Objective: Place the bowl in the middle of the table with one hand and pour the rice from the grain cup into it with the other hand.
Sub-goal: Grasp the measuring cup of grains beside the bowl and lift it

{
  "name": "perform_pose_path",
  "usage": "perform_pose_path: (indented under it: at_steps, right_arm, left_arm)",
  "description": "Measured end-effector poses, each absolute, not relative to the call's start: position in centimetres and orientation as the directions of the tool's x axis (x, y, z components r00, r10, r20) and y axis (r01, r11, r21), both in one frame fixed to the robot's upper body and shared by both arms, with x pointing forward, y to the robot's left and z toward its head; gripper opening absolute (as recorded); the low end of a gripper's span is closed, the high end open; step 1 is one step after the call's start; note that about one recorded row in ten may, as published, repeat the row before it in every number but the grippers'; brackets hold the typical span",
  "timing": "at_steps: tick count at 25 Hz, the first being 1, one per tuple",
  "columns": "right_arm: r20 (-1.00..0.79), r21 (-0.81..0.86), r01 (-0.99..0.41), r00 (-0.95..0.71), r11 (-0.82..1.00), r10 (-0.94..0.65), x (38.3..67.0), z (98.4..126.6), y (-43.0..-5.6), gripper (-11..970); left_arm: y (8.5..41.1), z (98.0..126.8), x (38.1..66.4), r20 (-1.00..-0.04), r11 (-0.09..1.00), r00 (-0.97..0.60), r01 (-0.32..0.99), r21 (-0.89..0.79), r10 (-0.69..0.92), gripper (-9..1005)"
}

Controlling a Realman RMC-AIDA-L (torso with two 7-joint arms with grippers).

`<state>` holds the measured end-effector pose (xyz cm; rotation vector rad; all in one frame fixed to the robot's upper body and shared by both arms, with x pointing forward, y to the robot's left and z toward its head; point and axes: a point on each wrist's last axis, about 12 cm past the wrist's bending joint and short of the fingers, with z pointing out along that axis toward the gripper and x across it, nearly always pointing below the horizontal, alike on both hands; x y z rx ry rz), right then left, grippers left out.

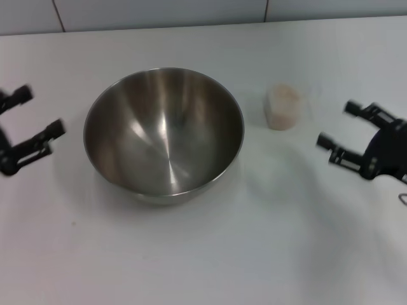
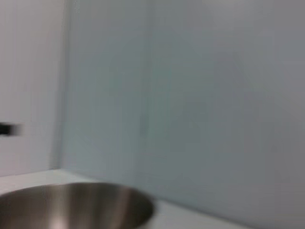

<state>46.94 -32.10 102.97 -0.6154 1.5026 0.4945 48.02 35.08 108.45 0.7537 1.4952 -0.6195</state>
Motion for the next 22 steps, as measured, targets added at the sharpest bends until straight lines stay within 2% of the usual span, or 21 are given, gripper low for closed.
perform_pose_path:
  at_steps: [2, 3, 4, 9, 15, 22]
  right_arm:
    - [-0.997, -0.077, -0.609, 0.029, 0.790, -0.075, 47.0, 102.6, -32.1, 843]
    - [-0.996, -0.086, -0.521, 0.031, 0.849, -0.081, 47.4, 102.0, -32.0, 843]
    - [-0.996, -0.086, -0.521, 0.031, 0.849, -0.081, 47.4, 102.0, -32.0, 843]
    - [-0.993, -0.116, -0.358, 0.014, 0.926, -0.119, 48.8, 100.9, -31.3, 843]
    - [-0.989, -0.121, -0.362, -0.038, 0.924, -0.144, 50.8, 100.5, -29.8, 842]
    - [-0.984, -0.128, -0.372, -0.066, 0.919, -0.163, 51.7, 100.4, -29.1, 842]
  left_arm:
    - [36.0, 107.8, 46.9, -0.997, 0.645, -0.019, 0.763, 0.036, 0.079, 813]
    - [36.3, 107.7, 46.4, -0.997, 0.648, -0.029, 0.761, 0.027, 0.077, 813]
    - [36.6, 107.5, 46.0, -0.996, 0.650, -0.040, 0.759, 0.019, 0.076, 813]
    - [37.2, 107.0, 45.3, -0.994, 0.666, -0.069, 0.746, 0.005, 0.085, 813]
    - [37.1, 106.9, 45.4, -0.994, 0.665, -0.058, 0.746, 0.016, 0.089, 813]
    - [36.9, 107.0, 45.8, -0.994, 0.660, -0.054, 0.751, 0.020, 0.092, 812]
